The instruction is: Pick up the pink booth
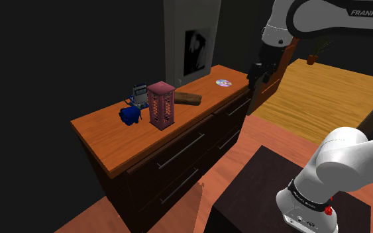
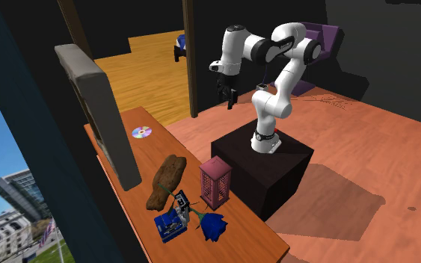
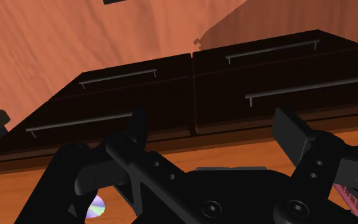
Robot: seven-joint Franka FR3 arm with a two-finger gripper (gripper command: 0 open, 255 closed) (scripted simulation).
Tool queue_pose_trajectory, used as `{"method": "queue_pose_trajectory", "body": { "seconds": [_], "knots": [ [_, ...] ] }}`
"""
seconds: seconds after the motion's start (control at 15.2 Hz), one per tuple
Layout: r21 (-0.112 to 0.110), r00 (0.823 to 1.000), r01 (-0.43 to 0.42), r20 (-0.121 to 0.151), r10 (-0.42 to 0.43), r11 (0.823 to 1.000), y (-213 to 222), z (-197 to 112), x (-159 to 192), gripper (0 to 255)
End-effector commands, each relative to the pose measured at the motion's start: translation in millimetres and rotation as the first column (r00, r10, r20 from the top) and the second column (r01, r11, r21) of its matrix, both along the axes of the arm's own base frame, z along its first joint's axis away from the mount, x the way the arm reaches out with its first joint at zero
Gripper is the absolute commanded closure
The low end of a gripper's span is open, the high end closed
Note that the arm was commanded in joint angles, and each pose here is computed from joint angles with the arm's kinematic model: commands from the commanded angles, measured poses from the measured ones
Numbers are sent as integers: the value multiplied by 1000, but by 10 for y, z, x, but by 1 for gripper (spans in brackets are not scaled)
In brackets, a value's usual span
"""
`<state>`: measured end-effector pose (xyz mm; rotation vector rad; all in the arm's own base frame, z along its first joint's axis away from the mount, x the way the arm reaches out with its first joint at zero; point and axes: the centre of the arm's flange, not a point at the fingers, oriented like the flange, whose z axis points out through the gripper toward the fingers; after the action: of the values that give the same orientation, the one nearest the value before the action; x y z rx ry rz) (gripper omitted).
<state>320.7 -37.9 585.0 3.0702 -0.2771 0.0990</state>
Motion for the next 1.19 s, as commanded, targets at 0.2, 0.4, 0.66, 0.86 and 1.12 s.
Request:
{"method": "queue_pose_trajectory", "body": {
  "seconds": [0.2, 0.4, 0.66, 0.86, 1.12],
  "knots": [
    [44, 999, 30, -22, -29, 999, 212, -13, 315, 0],
    [88, 997, 61, -44, -57, 994, 414, -23, 637, 0],
    [144, 993, 103, -76, -93, 984, 670, -34, 1074, 0],
    [185, 988, 135, -102, -118, 973, 851, -40, 1408, 0],
    [238, 979, 179, -137, -150, 955, 1077, -47, 1861, 0]
  ]
}}
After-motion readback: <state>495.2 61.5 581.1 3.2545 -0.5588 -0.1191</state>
